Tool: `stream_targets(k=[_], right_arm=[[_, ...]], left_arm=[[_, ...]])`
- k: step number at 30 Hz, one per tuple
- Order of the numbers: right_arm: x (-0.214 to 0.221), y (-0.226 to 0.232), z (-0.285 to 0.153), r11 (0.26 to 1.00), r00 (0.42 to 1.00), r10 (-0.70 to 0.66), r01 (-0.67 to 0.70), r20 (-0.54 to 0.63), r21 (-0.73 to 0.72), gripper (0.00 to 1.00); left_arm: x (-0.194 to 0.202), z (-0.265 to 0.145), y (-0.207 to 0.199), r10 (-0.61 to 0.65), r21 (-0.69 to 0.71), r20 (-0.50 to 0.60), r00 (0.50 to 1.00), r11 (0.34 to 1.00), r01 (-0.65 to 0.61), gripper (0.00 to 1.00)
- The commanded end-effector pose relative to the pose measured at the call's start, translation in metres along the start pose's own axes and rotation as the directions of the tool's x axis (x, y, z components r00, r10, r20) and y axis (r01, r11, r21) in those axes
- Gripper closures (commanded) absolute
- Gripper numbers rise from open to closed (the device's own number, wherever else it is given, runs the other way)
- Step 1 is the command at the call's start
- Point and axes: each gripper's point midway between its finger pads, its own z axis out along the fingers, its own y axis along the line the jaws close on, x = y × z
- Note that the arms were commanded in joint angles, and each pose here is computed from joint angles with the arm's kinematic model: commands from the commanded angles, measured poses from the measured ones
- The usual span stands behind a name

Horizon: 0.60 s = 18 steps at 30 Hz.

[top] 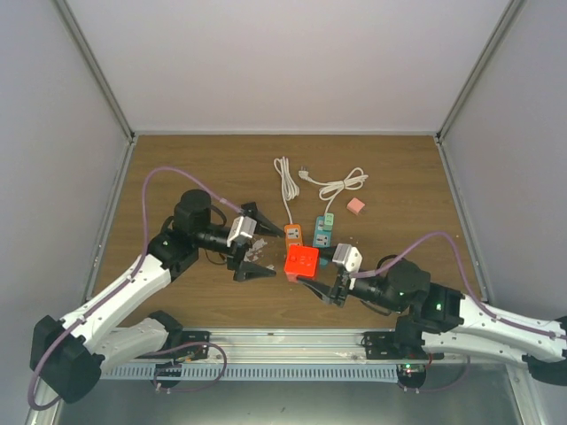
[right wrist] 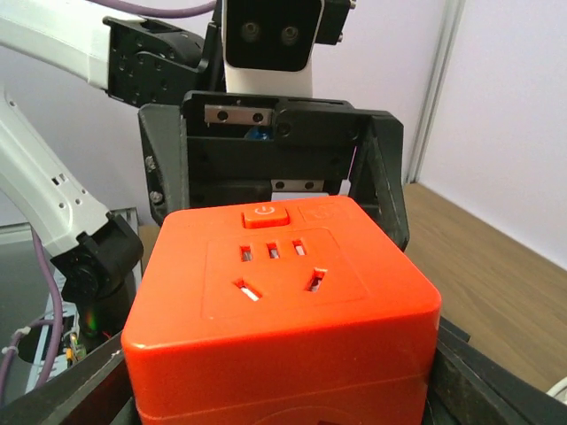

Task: Insert the plug

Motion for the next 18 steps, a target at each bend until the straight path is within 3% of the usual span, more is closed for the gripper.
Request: stream_targets(k=[1,12,18], right_arm=[[-0.011,0.003,0.002,1.0,0.998,0.007,-0.007,0.058,-0.015,1.0],[-0.023,0.004,-0.001,1.0,0.994,0.008,-0.006,0.105,-0.02,1.0],[-0.026,0.003,-0.005,1.0,0.992,0.009,-0.007,0.122,-0.019,0.99]], left_arm=[[-0.008,0.013,-0.009,0.051,0.049,0.051,0.997,0.997,-0.053,0.01],[-0.005,0.04,-0.019,0.063,0.044,0.041,0.997,0.997,-0.065,0.01],[0.002,0.045,-0.015,0.046,0.048,0.027,0.999,0.998,-0.047,0.3]])
